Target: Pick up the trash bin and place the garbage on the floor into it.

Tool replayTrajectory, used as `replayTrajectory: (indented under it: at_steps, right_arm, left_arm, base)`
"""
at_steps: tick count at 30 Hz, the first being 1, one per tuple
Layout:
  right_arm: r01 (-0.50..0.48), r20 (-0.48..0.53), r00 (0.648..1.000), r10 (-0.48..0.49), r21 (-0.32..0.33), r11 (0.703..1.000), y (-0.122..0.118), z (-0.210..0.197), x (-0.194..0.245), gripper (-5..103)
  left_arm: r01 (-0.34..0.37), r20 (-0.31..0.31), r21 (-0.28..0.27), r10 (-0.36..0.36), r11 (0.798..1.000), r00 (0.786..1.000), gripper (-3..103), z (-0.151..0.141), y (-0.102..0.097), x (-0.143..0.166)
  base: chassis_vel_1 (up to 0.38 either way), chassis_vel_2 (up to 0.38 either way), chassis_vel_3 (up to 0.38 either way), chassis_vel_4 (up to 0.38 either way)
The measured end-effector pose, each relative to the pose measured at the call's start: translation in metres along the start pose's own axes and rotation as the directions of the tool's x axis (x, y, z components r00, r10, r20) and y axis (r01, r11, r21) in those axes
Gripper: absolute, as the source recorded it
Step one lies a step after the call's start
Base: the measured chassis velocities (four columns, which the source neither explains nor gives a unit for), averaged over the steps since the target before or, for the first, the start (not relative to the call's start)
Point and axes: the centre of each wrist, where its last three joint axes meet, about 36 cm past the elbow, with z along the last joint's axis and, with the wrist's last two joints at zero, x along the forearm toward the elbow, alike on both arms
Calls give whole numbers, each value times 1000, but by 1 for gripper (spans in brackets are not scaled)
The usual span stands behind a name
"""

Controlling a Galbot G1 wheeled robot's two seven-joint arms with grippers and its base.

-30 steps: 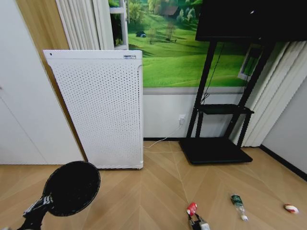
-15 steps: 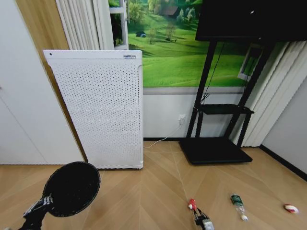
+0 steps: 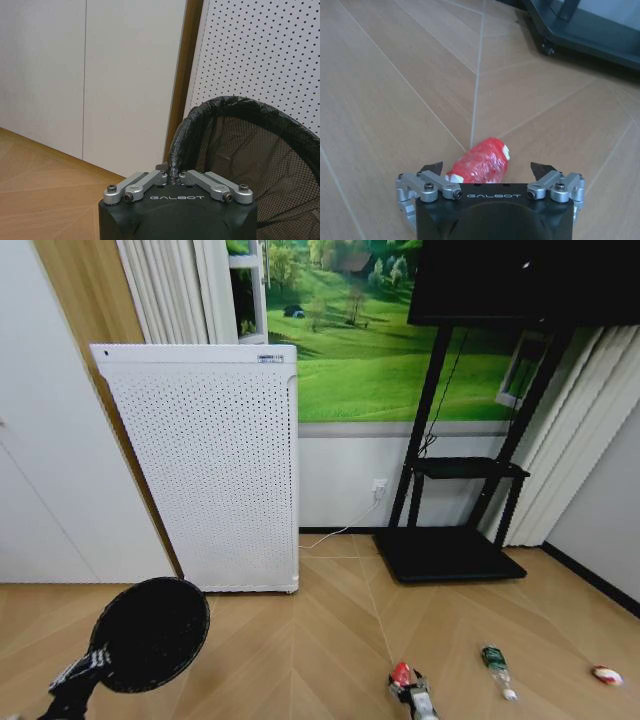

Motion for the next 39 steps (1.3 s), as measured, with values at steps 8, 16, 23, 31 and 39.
replayTrajectory:
  at_steps: [8,16,23,31,39]
  right_arm:
    - [-42,-54,998,39,-54,998,9,4,-7,95]
    - [-20,-60,998,16,-68,997,18,-5,-8,86]
    - [-12,-62,998,8,-64,998,19,-5,-10,65]
    - [-5,-65,998,0,-71,997,15,-1,-4,45]
    - [-4,-34,999,1,-99,995,6,-9,8,45]
  left_arm:
    - [3,-4,-1,-3,1000,1000,3,1,0,-1]
    - [7,-5,-1,-7,1000,1000,3,2,2,-2]
    - [15,-6,1,-15,1000,1000,3,2,4,-1]
    - [12,-5,5,-12,1000,1000,3,3,2,-2]
    - [-9,-17,-4,9,1000,1000,3,8,-1,-7]
  base:
    - [0,0,0,0]
    - [0,0,0,0]
    - [0,0,0,0]
    - [0,0,0,0]
    - [0,0,0,0]
